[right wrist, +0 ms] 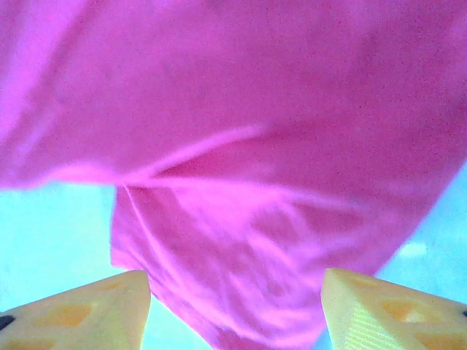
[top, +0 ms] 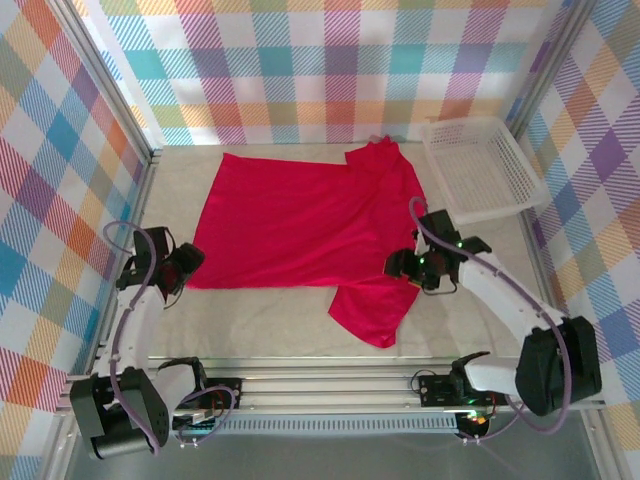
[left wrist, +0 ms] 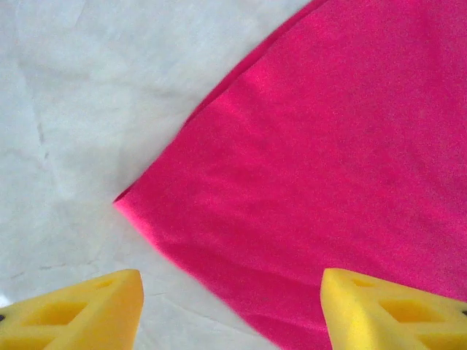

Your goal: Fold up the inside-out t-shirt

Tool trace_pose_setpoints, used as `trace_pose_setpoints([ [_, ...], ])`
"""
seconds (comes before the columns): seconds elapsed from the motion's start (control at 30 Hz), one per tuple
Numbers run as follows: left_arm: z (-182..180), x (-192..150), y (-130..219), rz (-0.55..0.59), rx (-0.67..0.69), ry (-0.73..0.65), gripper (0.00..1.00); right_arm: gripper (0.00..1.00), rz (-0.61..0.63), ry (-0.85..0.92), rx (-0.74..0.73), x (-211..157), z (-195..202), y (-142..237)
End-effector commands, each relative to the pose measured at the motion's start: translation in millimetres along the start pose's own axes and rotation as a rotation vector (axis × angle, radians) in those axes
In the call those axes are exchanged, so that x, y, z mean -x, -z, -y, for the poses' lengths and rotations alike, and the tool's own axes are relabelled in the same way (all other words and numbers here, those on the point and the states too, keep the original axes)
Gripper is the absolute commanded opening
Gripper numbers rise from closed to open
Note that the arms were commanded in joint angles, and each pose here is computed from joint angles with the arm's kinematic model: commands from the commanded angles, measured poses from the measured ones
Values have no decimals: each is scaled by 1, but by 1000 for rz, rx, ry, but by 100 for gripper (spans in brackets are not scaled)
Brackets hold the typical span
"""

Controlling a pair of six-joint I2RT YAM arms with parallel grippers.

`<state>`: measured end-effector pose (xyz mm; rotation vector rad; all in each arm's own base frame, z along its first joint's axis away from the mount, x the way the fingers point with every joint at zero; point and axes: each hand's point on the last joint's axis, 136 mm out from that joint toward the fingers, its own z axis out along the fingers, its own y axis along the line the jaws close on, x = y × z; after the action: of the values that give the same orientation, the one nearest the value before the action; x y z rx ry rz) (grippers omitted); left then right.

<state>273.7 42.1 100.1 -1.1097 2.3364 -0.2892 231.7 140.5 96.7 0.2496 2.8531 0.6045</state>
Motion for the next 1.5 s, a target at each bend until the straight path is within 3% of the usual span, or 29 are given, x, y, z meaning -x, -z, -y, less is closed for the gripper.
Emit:
trace_pose_setpoints([
  [0.0,-26,-21,-19,-88,105,2,59,60,-43,-46,-60,-29,15,-2],
  [0.43,-44,-3,-57,-92,221,44,57,57,-57,-31,-49,-43,19,-3],
  [0.53,-47,-1,-63,-92,227,53,45,51,-75,-26,-49,-49,18,0],
  [0.77,-39,12,-63,-70,208,66,0,37,-176,-66,-128,-95,35,-2],
  [1.0,-25,20,-53,-38,146,84,0,23,-189,-87,-102,-126,43,-12],
  [1.2,-21,23,-49,-35,130,83,0,36,-204,-119,-61,-128,39,-33],
  [1.47,-9,19,-42,-57,66,94,0,36,-192,-126,-71,-125,37,-45],
])
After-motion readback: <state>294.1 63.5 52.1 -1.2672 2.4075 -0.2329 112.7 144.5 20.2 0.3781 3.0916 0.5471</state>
